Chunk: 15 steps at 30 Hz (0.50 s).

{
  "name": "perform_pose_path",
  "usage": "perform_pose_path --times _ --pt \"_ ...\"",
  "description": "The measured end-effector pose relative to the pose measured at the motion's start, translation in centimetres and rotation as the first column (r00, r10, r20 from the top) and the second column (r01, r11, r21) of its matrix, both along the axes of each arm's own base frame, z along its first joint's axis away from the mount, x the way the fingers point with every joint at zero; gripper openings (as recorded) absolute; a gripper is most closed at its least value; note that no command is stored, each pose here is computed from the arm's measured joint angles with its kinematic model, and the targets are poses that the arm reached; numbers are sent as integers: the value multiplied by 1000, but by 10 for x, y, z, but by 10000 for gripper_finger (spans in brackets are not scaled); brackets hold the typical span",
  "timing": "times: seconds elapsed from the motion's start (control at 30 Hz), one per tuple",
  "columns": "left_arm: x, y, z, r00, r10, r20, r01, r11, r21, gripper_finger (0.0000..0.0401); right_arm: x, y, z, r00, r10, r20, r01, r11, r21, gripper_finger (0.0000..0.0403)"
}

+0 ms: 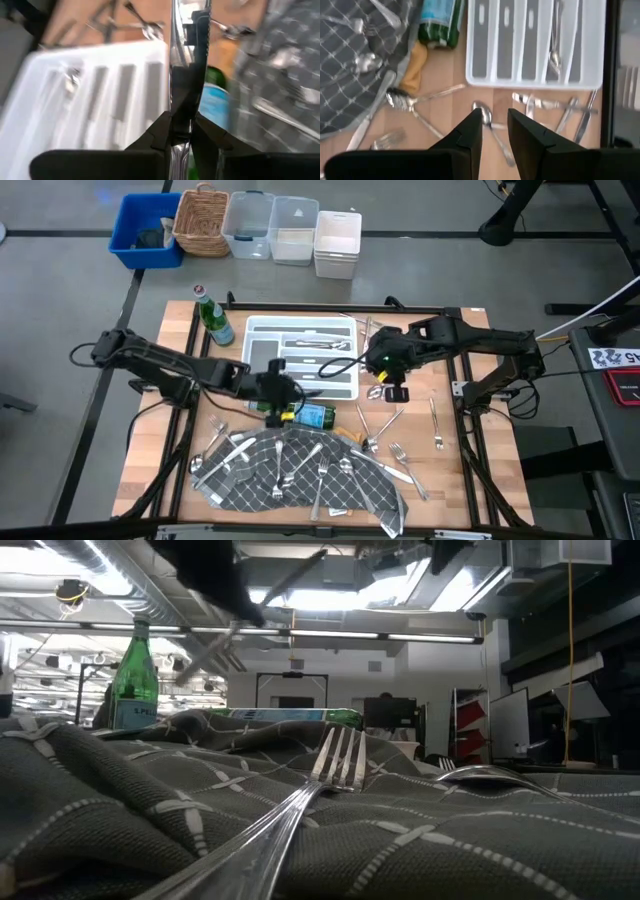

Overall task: Sort silverware
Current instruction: Put the silver table knife into the silverware tray

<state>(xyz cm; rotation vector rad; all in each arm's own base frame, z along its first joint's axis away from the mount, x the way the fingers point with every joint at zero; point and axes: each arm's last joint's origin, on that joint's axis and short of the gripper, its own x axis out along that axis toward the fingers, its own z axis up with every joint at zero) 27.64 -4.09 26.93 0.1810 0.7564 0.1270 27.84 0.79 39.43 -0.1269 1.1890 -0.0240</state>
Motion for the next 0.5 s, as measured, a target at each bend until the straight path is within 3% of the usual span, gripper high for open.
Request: perform_pose_path --times 0.3,0.5 --pt "20 54 -2 999 26 37 -33 981 190 50 -19 -2 8 994 -105 -18 105 995 -1 94" --pt "35 88 -21 996 84 3 -82 965 249 47 -30 -3 16 985 -171 23 171 985 -12 94"
